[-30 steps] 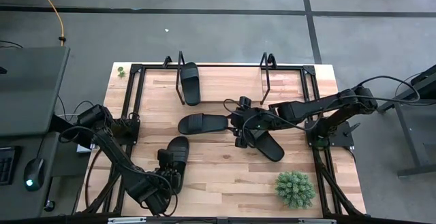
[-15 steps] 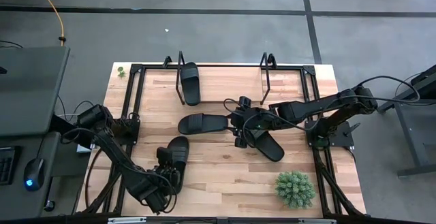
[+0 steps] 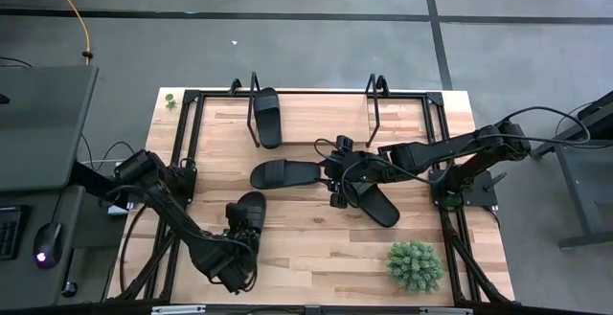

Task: Pick and place slides into the shelf
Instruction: Put the black slipper on the shelf

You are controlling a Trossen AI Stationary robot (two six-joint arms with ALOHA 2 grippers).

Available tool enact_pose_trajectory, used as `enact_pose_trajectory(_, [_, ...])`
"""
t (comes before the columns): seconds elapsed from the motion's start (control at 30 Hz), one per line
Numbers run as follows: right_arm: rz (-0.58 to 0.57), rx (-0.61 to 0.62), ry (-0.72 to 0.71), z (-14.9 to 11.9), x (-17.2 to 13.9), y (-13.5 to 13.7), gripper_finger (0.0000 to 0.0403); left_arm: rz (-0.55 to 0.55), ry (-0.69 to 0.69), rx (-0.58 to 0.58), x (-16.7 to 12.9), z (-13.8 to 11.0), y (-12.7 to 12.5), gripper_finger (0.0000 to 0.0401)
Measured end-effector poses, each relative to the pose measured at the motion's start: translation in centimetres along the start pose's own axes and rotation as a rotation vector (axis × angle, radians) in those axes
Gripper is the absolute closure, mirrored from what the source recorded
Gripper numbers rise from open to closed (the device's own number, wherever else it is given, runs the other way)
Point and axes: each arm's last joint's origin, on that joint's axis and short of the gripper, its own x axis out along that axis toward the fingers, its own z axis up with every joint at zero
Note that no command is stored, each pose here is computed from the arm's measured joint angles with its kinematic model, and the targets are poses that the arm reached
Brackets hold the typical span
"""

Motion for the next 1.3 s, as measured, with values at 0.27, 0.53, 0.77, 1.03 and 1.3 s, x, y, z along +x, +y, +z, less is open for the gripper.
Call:
enact_pose_trajectory(0.27, [0.0,0.0,0.0,0.0,0.0,0.0,0.0237,0.091,0.024,0.037,1.4,0.0,-0.2,0.0217])
enact_pose_trajectory(0.53, [0.0,0.0,-0.001,0.0,0.0,0.0,0.0237,0.121,0.075,-0.008,3.2,-0.1,0.5,0.0217])
enact_pose_trajectory(0.77, [0.0,-0.002,-0.006,0.1,0.0,0.0,0.0237,0.136,0.117,-0.028,4.2,-0.9,0.8,0.0219])
enact_pose_trajectory(1.03, [0.0,-0.01,-0.01,0.1,0.0,0.0,0.0237,0.132,0.121,-0.036,4.3,-1.0,0.7,0.0276])
enact_pose_trajectory(1.3, [0.0,-0.017,-0.014,0.1,0.0,0.0,0.0237,0.123,0.133,-0.036,4.3,-1.0,0.7,0.0358])
